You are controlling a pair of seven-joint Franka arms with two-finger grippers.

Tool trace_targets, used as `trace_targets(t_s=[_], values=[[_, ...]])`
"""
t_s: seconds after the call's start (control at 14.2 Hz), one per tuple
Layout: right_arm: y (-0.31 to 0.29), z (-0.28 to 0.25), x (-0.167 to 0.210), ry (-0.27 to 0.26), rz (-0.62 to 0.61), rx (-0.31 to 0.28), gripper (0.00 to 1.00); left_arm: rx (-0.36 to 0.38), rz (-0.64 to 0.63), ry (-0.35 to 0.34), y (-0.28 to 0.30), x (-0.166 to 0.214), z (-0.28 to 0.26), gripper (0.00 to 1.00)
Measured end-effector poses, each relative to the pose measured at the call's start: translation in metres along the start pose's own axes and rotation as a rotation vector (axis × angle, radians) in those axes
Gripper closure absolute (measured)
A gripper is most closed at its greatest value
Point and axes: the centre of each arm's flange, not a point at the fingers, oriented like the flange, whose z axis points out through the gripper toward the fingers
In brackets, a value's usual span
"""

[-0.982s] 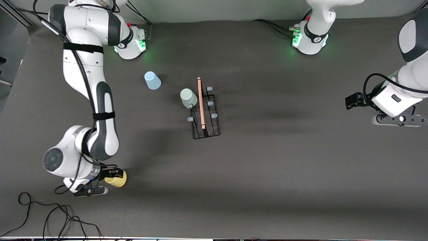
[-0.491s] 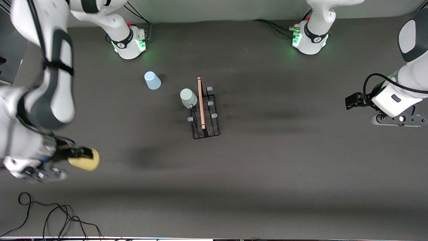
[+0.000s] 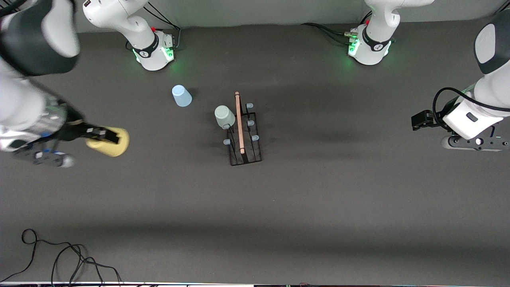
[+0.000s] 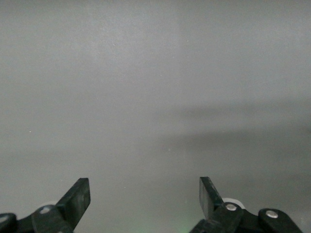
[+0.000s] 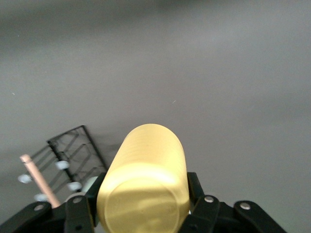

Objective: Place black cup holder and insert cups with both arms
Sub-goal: 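Lift the yellow cup and carry it to the holder, then lower the yellow cup onto a holder peg and open the right gripper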

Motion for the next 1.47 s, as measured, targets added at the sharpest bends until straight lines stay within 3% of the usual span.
trace_targets(t_s=[0.14,0.35,0.56,0.98,1.47], values=[[-0.063,0.015,-0.041,0.006,0.142,-0.015,0.31,0.0,0.0,0.0,0.0,0.0,0.0,0.0],[-0.153,0.046,-0.107,0.059,0.335,0.003,0.31,0.0,0.0,0.0,0.0,0.0,0.0,0.0],[-0.21,0.095,-0.149,0.111,0.415,0.026,0.31,0.0,0.0,0.0,0.0,0.0,0.0,0.0],[-0.194,0.183,-0.125,0.152,0.474,0.06,0.31,0.0,0.0,0.0,0.0,0.0,0.0,0.0],[-0.185,0.23,-0.123,0.193,0.478,0.101,0.31,0.0,0.0,0.0,0.0,0.0,0.0,0.0]])
